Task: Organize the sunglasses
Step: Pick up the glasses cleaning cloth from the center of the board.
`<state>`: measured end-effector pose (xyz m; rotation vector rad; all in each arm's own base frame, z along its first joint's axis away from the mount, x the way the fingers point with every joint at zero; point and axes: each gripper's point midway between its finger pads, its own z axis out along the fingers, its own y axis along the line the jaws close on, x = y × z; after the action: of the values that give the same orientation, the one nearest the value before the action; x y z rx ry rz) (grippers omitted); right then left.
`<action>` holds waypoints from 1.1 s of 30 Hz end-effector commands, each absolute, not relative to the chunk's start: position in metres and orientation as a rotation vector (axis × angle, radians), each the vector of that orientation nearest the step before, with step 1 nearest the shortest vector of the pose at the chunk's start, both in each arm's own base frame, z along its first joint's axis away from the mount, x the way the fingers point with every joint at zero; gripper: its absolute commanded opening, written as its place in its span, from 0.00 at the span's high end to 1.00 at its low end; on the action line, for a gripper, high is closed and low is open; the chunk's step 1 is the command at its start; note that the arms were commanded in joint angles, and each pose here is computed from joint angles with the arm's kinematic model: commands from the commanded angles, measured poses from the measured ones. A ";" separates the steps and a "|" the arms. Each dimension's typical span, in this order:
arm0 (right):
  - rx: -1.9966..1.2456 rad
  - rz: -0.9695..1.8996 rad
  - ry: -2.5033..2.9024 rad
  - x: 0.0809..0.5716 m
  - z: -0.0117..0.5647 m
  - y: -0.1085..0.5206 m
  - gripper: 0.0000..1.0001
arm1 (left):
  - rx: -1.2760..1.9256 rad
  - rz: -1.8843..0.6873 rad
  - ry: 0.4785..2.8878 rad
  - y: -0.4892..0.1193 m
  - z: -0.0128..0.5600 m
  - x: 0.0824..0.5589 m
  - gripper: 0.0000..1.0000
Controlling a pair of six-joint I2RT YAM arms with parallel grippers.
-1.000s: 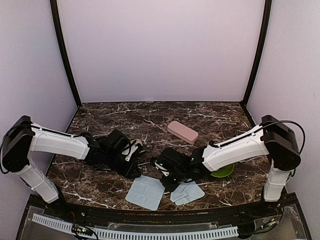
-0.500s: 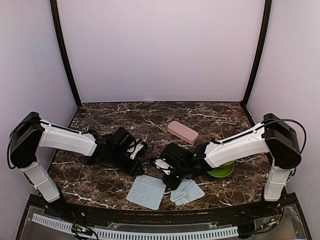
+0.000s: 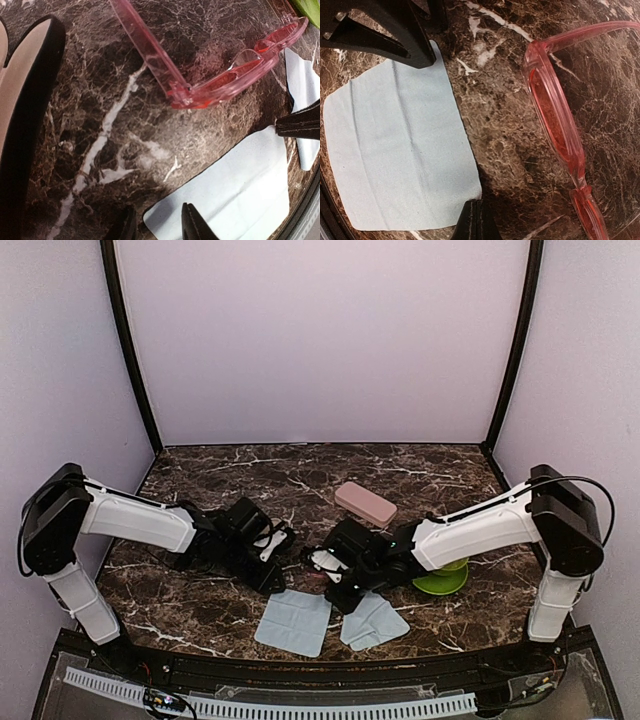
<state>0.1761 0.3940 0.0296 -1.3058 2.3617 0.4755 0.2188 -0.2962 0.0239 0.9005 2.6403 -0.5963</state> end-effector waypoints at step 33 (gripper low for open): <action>-1.218 0.567 2.339 0.181 0.042 0.395 1.00 | 0.909 -0.547 2.696 -0.292 0.011 0.202 0.91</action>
<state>0.1769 0.3919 0.0280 -1.2547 2.3688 0.5207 0.2078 -0.3018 0.0196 0.9186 2.6514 -0.6043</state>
